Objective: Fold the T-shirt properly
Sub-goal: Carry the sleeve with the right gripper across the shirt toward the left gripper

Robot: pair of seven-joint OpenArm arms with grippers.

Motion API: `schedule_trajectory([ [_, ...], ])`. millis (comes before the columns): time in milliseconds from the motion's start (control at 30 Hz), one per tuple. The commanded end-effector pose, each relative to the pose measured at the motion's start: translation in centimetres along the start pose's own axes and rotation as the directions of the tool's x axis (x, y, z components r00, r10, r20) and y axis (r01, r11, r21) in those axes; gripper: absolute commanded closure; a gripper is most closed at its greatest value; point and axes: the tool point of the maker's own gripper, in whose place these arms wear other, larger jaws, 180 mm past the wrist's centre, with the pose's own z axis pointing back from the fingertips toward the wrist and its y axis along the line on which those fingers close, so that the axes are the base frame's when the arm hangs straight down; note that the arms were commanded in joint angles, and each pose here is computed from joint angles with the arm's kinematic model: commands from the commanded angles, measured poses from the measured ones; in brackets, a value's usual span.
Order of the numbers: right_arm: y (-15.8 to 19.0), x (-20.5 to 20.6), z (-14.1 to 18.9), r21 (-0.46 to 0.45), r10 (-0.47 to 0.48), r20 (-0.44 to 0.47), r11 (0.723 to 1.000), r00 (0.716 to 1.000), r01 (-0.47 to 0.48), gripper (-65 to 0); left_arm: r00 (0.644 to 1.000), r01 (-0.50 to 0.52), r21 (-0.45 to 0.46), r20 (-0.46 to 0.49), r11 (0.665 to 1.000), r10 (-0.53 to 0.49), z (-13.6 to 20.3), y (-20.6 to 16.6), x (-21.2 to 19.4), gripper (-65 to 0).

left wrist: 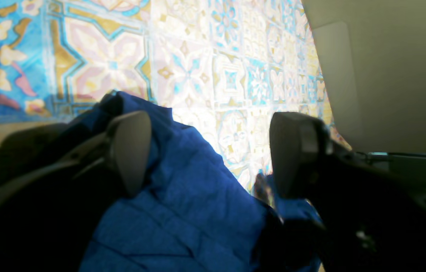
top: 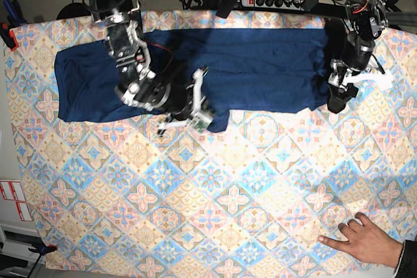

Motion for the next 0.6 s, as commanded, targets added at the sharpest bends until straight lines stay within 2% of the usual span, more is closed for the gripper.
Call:
schedule_trajectory([
  [0, 0.7, 3.0, 0.2, 0.01, 0.019, 0.086, 1.0, 0.996, -0.02, -0.8, 1.0, 0.017, -0.029, 0.019, 0.999, -0.017, 0.1, -0.8, 0.9, -48.0],
  [233, 7.1, 4.8, -0.8, 0.138, 0.041, 0.126, 0.989, 0.991, -0.059, -0.8, 1.0, 0.017, -0.024, 0.016, 1.0, -0.016, 0.2, -0.6, 0.7, -48.0],
  [567, 13.1, 7.5, -2.7, 0.273, 0.049, 0.165, 0.957, 0.985, -0.093, -0.7, 1.0, 0.017, -0.021, 0.013, 1.0, -0.016, 0.3, -0.5, 0.7, -48.0],
])
